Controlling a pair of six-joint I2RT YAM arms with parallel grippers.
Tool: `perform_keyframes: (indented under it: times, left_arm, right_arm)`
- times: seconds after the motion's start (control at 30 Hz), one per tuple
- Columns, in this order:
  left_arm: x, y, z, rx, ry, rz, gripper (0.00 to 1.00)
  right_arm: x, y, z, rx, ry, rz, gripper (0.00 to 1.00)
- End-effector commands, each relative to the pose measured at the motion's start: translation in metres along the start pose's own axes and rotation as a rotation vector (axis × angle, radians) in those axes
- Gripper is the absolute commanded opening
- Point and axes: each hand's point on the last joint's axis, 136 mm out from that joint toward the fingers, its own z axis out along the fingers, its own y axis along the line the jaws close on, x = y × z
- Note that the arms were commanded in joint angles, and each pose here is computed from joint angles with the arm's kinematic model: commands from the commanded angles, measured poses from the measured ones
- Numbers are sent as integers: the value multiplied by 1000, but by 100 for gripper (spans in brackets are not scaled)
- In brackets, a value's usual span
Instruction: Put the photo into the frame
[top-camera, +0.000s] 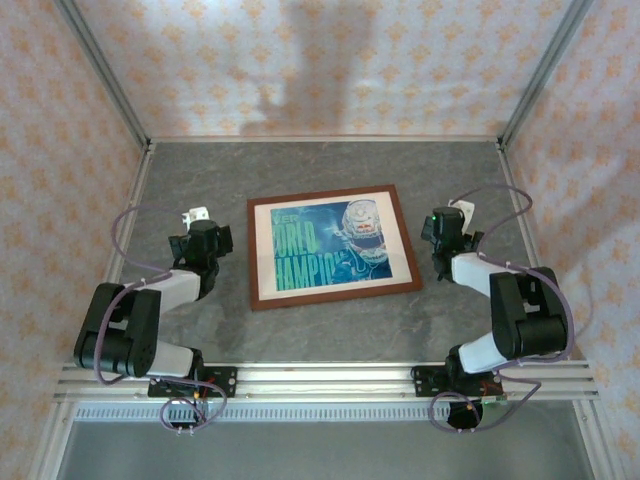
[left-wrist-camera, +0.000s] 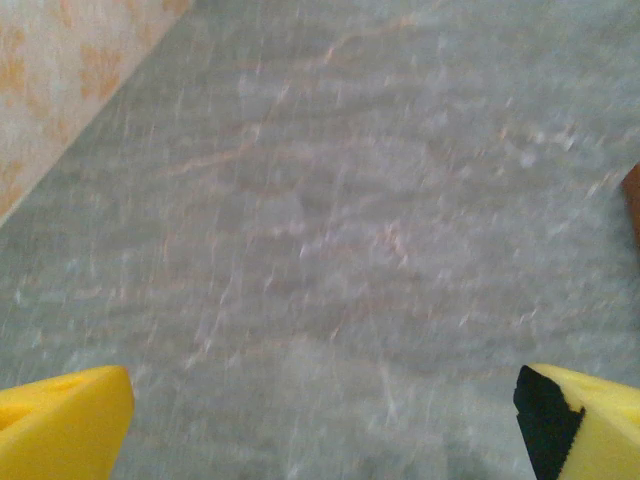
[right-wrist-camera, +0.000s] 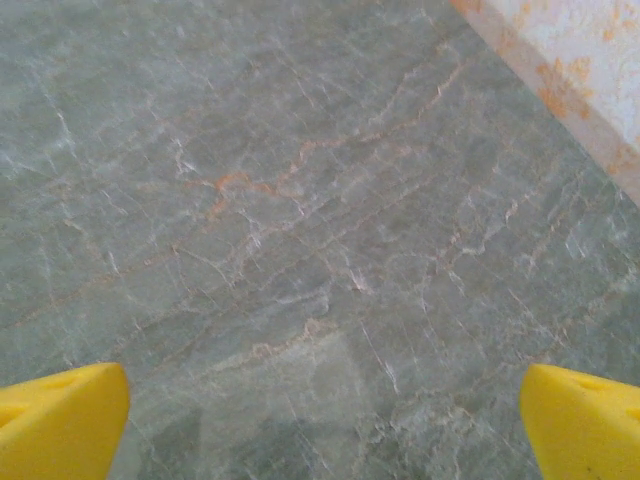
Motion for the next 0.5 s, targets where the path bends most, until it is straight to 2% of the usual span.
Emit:
perform_keyframes:
  times: [0.0,0.07,0.1,0.13,0.17,0.23,0.47]
  left_arm:
    - [-28,-6,-1,52,-206,-35,100]
    - [-28,-10,1,82,-283,-45,100]
    - [-27,-12,2,89,-263,-37,100]
    - [-19,-11,4,80,-187,-25,100]
    - [-21,-8,8,59,-167,-32,100]
    - [-26,-8,7,49,-218,-33,100]
    - [-25,-10,9,49,-197,-20,100]
  right_arm:
    - [-38,1,-12,-49,-217,53,100]
    - [-30,2,-13,-74,-248,56,100]
    - [-28,4,-12,-84,-267,56,100]
    - [-26,3,-10,-80,-267,60,100]
    - [-25,3,-8,-80,-238,56,100]
    - [-26,2,-2,-73,-220,68,100]
    - [-26,-1,2,-82,-198,88,100]
